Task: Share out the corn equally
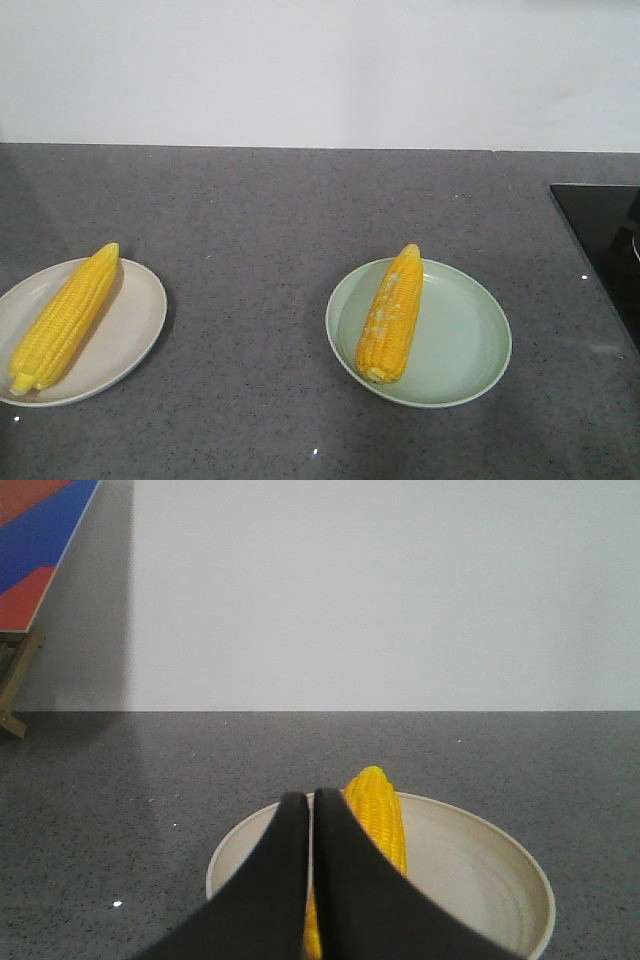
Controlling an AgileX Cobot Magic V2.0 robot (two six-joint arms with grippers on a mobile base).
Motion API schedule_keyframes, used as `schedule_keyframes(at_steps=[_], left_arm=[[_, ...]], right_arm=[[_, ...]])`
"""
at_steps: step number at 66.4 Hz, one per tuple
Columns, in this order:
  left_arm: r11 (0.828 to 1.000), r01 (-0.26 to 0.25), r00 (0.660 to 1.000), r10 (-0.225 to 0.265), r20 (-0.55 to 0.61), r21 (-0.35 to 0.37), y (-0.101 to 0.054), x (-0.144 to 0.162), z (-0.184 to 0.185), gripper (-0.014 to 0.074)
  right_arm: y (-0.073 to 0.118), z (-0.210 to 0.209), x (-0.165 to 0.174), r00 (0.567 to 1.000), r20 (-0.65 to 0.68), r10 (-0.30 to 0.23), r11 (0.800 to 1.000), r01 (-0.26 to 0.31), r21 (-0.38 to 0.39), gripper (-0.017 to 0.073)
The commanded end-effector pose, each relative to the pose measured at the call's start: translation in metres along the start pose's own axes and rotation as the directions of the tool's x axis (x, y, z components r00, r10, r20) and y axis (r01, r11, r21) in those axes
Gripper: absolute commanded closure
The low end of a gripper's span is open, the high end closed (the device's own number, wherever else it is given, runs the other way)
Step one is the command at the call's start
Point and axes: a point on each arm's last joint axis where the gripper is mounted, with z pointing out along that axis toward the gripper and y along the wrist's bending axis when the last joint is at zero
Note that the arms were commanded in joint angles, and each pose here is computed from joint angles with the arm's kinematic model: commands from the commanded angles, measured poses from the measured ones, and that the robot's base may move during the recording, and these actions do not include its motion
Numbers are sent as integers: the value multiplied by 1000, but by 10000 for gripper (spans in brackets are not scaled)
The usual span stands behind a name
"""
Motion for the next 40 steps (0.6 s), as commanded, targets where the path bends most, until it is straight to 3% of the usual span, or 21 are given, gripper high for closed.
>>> schedule_keyframes(at_steps=[1,40], left_arm=[[1000,5,994,-5,106,3,0,-13,-2,601],[1000,5,994,-5,106,3,0,-13,-2,600]], right_arm=[[0,-1,-5,997,79,-11,1000,10,8,569],[0,-1,-6,997,81,-11,1000,10,5,569]])
